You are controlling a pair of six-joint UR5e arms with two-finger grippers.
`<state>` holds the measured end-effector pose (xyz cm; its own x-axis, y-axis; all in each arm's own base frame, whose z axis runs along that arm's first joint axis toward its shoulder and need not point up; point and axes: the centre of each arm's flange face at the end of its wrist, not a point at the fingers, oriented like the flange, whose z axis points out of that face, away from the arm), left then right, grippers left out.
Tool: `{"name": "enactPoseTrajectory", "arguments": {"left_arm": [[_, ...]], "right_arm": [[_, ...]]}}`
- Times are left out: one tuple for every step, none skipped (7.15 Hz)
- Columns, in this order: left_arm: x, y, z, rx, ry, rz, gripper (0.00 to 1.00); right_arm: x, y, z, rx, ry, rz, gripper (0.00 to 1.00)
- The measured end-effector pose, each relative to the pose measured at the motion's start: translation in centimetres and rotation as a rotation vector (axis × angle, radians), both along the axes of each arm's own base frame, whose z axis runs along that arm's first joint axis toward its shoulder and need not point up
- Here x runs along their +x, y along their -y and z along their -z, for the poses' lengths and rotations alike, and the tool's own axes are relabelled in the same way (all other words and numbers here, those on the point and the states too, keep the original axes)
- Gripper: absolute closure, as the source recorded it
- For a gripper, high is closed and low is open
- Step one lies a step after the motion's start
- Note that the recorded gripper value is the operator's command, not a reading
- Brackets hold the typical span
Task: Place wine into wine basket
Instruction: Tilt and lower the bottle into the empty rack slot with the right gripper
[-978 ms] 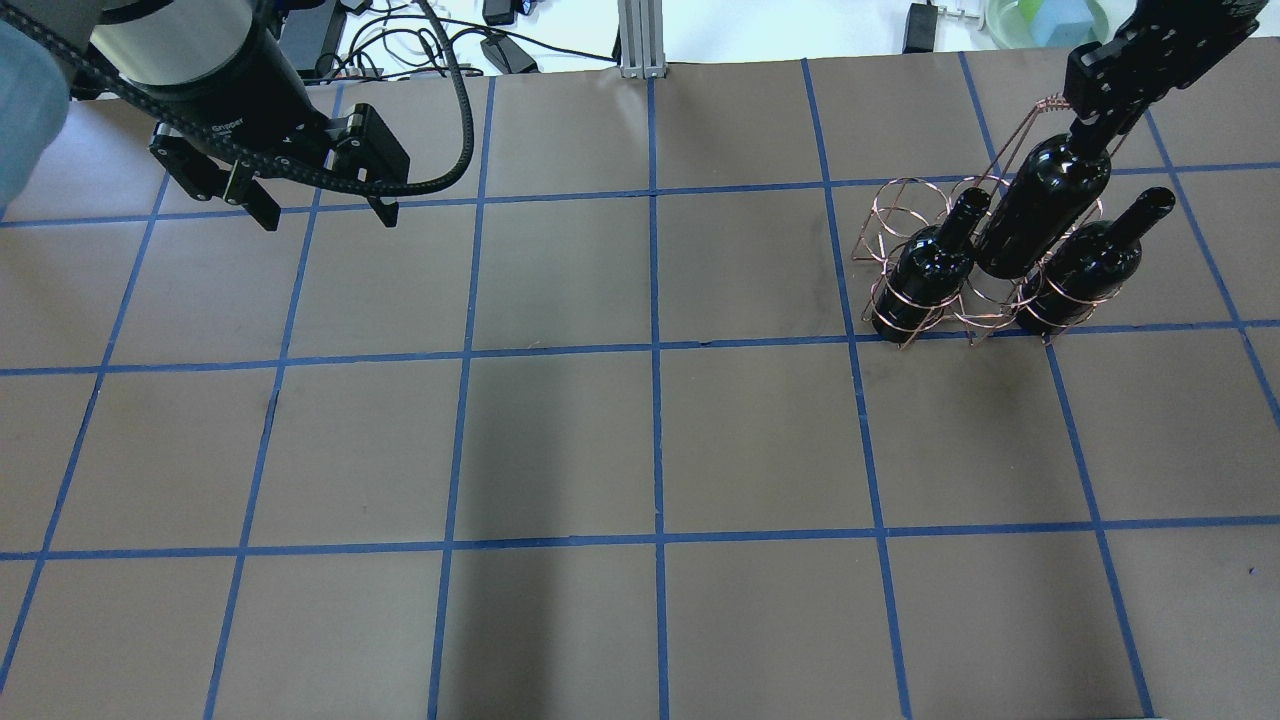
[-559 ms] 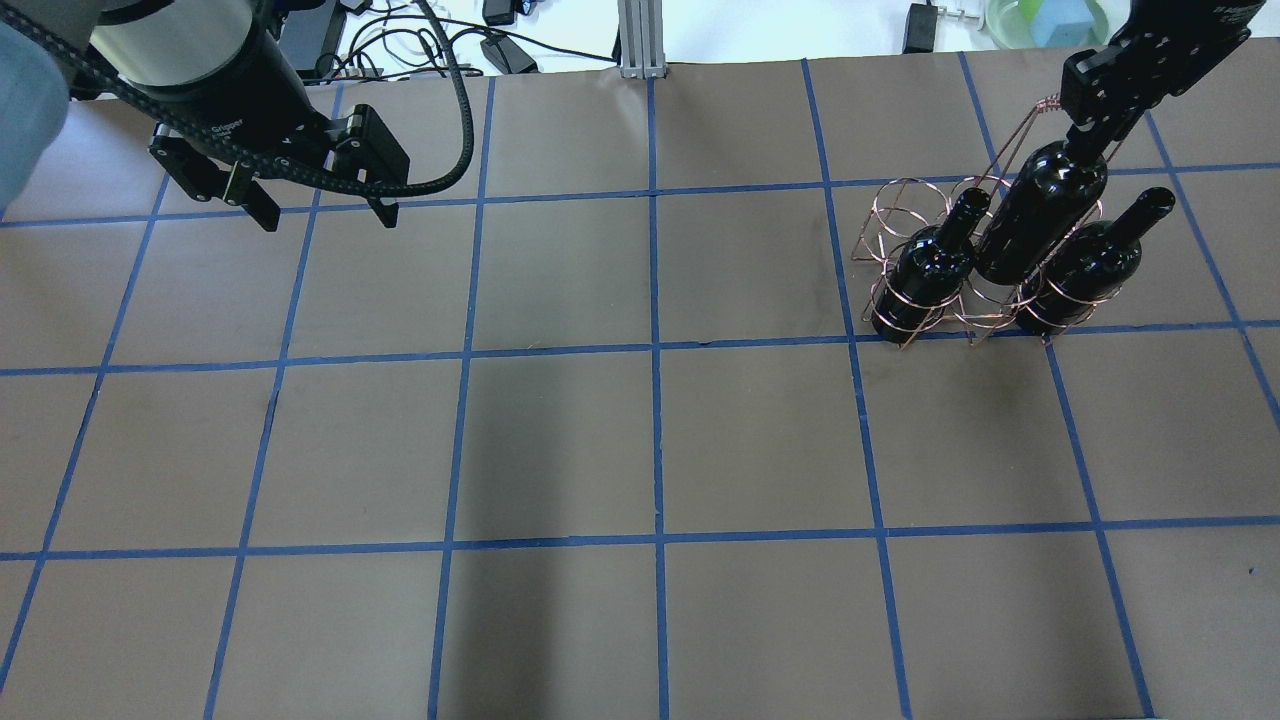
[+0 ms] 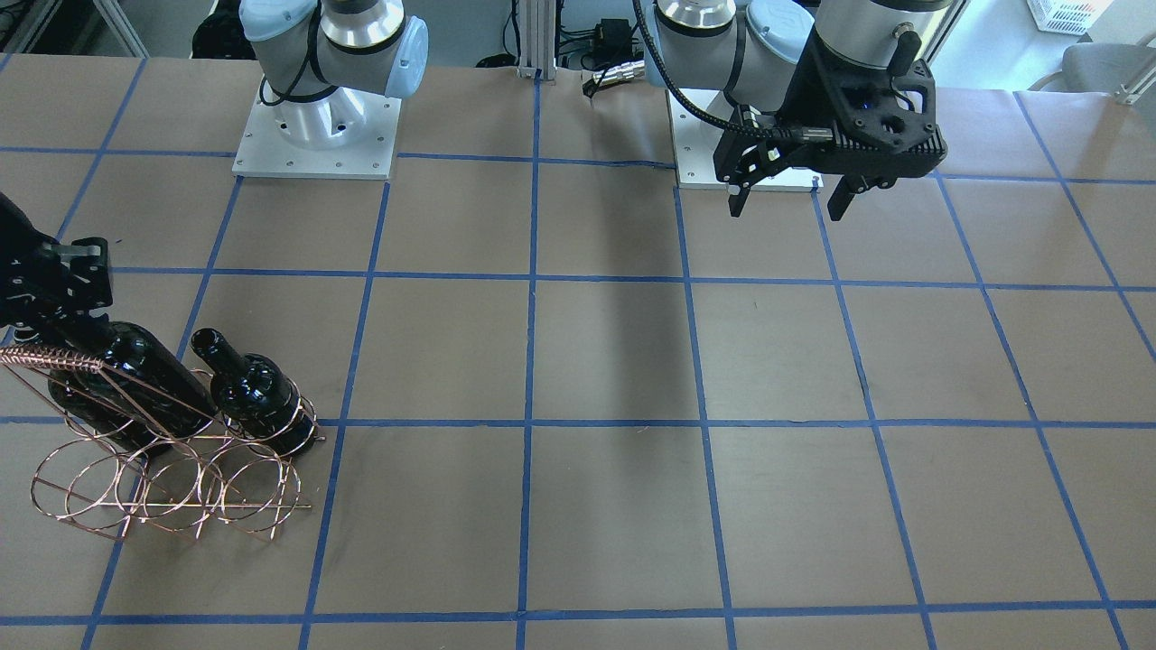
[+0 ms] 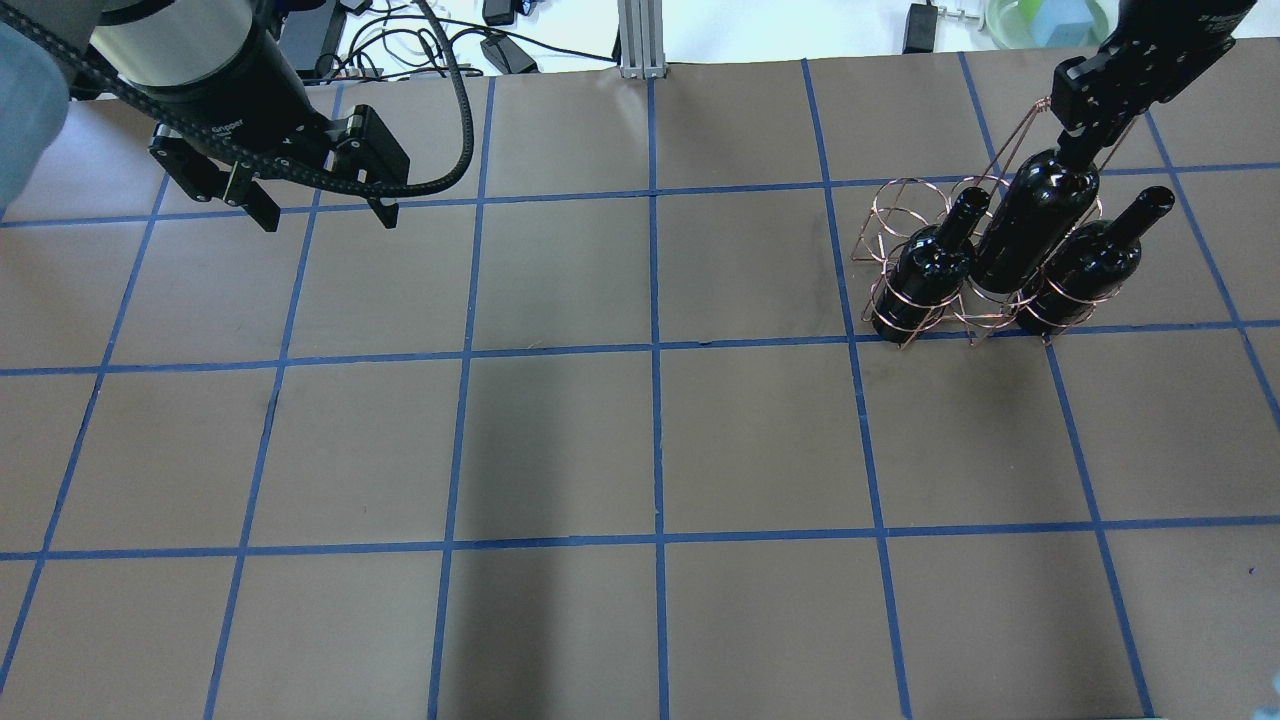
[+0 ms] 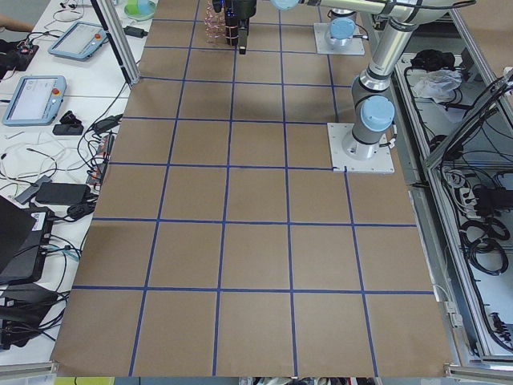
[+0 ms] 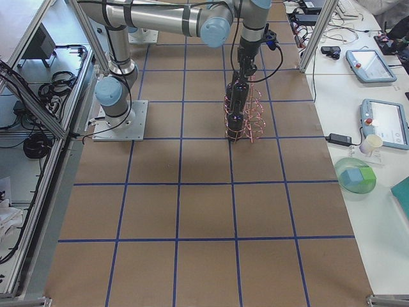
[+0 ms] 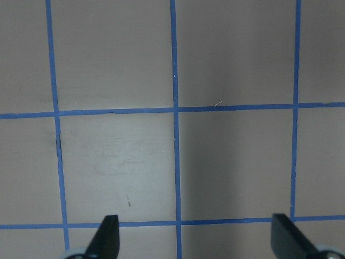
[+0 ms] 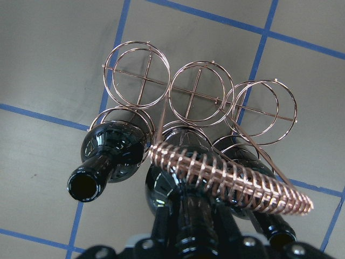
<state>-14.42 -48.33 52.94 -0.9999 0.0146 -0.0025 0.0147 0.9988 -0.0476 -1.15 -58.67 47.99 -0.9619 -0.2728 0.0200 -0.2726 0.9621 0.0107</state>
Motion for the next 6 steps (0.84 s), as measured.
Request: {"name": "enactPoseTrajectory", "arguments": {"left_arm": [[0.0,0.0,0.0,0.0,0.0,0.0,0.0],[0.0,0.0,0.0,0.001,0.0,0.0,0.0],[0.0,0.0,0.0,0.001,0.0,0.0,0.0],[0.0,0.0,0.0,0.001,0.0,0.0,0.0],[0.0,0.0,0.0,0.001,0.0,0.0,0.0],[0.0,0.0,0.0,0.001,0.0,0.0,0.0]], "right_arm": [[0.0,0.0,0.2,0.002,0.0,0.0,1.0],[0.0,0.1,0.4,0.006,0.001,0.0,1.0],[-0.1,0.3,0.8,0.012,0.003,-0.002,1.0],[-0.1,0.5,1.3,0.02,0.004,-0.005,1.0],[-0.2,0.6,1.7,0.027,0.004,-0.007,1.0],[-0.2,0.6,1.9,0.031,0.004,-0.008,1.0]]}}
